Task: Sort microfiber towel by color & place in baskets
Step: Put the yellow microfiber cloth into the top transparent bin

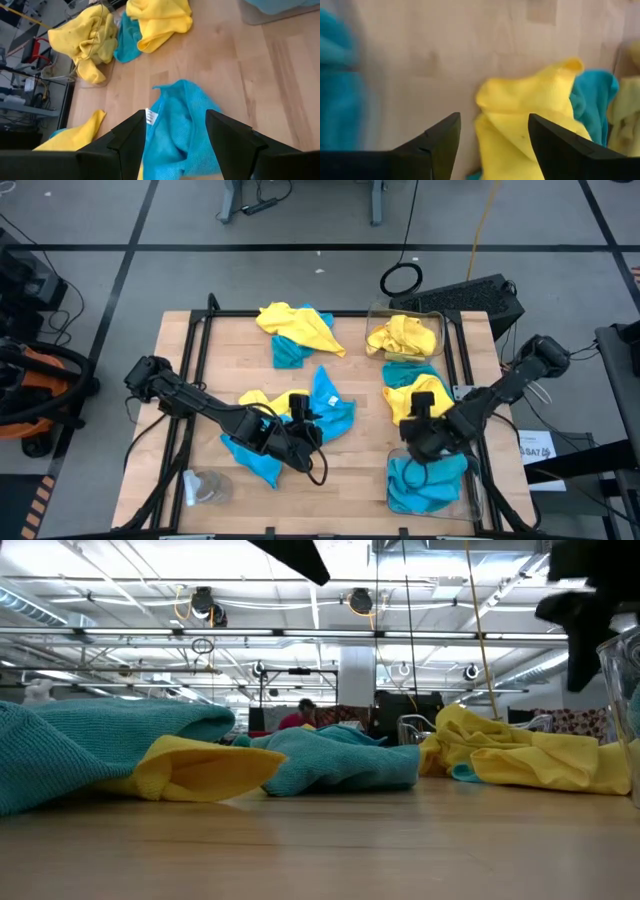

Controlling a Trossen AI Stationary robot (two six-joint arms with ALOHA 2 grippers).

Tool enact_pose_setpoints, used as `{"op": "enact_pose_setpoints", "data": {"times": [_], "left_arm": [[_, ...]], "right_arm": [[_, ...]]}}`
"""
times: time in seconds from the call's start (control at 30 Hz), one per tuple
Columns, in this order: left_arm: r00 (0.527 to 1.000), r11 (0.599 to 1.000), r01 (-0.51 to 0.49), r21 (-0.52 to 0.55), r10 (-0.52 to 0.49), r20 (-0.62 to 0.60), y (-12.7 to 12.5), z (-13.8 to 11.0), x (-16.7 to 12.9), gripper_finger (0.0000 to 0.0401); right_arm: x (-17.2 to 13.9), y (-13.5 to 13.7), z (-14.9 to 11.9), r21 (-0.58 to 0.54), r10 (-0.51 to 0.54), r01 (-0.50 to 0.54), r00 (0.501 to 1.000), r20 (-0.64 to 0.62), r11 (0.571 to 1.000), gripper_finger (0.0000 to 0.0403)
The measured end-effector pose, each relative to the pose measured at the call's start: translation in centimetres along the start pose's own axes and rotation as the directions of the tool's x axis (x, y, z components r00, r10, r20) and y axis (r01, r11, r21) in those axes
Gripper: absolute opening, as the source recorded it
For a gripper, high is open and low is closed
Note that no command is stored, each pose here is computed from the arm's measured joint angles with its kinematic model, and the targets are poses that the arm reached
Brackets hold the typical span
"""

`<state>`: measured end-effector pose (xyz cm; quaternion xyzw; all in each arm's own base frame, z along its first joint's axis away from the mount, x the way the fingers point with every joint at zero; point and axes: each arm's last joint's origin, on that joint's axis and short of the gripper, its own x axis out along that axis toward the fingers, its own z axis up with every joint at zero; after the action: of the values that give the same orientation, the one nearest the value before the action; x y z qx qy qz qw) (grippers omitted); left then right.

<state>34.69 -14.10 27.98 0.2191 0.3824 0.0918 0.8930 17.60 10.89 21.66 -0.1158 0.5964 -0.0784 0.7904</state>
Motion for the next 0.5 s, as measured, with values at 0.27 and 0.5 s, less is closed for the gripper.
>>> {"op": "enact_pose_setpoints", "data": {"times": [0.27, 0.5], "left_arm": [[1.000, 1.000, 0.000, -0.016, 0.000, 0.026, 0.0, 0.3, 0.0, 0.0212], [0.999, 1.000, 0.021, -0.015, -0.021, 0.028, -0.1, 0.3, 0.0, 0.0212]], "right_arm": [[3.6, -3.0, -1.0, 0.084, -0.017, 0.032, 0.984, -0.175, 0.996, 0.0222], [5.8, -4.5, -1.4, 0.166, 0.042, -0.004, 0.973, -0.227, 0.986, 0.0222]]}}
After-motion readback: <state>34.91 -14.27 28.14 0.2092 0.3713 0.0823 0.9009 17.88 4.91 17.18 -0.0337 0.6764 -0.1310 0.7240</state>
